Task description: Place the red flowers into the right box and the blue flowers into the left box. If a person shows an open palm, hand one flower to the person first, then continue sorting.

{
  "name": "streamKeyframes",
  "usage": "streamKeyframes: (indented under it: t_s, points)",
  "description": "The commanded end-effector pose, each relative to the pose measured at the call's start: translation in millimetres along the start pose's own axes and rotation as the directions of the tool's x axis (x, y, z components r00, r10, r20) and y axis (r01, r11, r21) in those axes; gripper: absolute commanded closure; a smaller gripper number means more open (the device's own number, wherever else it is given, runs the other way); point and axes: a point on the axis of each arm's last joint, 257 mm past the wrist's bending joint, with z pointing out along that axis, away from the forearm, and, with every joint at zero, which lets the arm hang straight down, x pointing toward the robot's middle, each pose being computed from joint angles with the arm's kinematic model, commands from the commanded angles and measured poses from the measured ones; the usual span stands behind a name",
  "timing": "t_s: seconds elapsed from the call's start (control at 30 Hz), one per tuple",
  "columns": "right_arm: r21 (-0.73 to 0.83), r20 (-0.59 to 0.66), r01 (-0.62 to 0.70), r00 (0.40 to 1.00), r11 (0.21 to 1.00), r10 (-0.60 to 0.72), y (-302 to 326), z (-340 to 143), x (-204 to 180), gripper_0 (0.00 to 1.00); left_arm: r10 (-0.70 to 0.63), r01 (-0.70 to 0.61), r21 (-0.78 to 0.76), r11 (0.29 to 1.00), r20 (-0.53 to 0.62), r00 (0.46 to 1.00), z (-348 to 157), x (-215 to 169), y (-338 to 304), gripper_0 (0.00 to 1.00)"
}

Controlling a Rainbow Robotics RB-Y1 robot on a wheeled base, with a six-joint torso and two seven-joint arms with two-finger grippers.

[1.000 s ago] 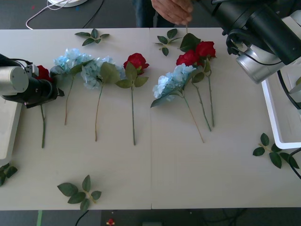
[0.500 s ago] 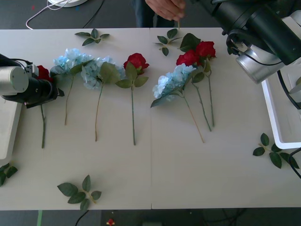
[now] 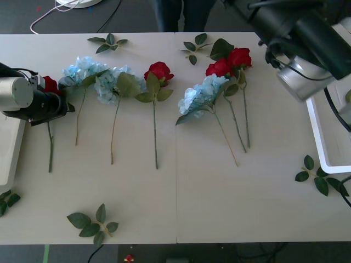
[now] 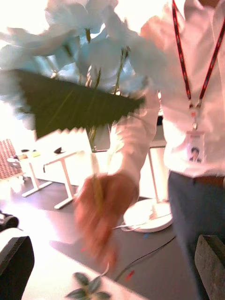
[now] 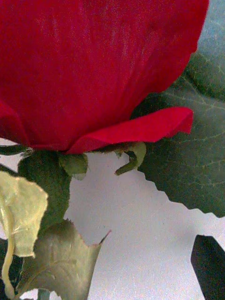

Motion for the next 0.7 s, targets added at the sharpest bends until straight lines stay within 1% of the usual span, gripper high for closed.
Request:
streamKeyframes:
  t_s: [0.03,0.1,0.23,0.3,0.33,0.4,0.43,0.53,0.57,0.7]
  points:
    - [0.030,-0.090,-0.077,0.993,0.997,0.079,6,-34,7,0.00,0.032,-0.032,-0.019,0.999,-0.021,0.999,8,18,16,0.00]
    - [0.089,-0.158,-0.124,0.978,0.988,0.137,1,-52,15,0.00,0.032,-0.032,-0.019,0.999,-0.021,0.999,8,18,16,0.00]
    - [0.214,-0.274,-0.155,0.938,0.965,0.212,-18,-88,37,0.00,0.032,-0.032,-0.019,0.999,-0.021,0.999,8,18,16,0.00]
    - [0.298,-0.339,-0.161,0.903,0.941,0.262,-32,-112,51,0.00,0.032,-0.032,-0.019,0.999,-0.021,0.999,8,18,16,0.00]
    - [0.322,-0.356,-0.166,0.891,0.932,0.282,-36,-119,56,0.00,0.032,-0.032,-0.019,0.999,-0.021,0.999,8,18,16,0.00]
    - [0.411,-0.411,-0.173,0.841,0.895,0.351,-52,-145,76,0.00,0.032,-0.032,-0.019,0.999,-0.021,0.999,8,18,16,0.00]
    - [0.432,-0.419,-0.176,0.830,0.885,0.370,-56,-150,79,0.00,0.032,-0.032,-0.019,0.999,-0.021,0.999,8,18,16,0.00]
    - [0.548,-0.483,-0.143,0.751,0.824,0.451,-80,-185,105,0.00,0.032,-0.032,-0.019,0.999,-0.021,0.999,8,18,16,0.00]
    - [0.563,-0.492,-0.130,0.741,0.816,0.457,-83,-190,108,0.00,0.032,-0.032,-0.019,0.999,-0.021,0.999,8,18,16,0.00]
    - [0.657,-0.546,-0.038,0.665,0.753,0.509,-110,-226,133,0.00,0.032,-0.032,-0.019,0.999,-0.021,0.999,8,18,16,0.00]
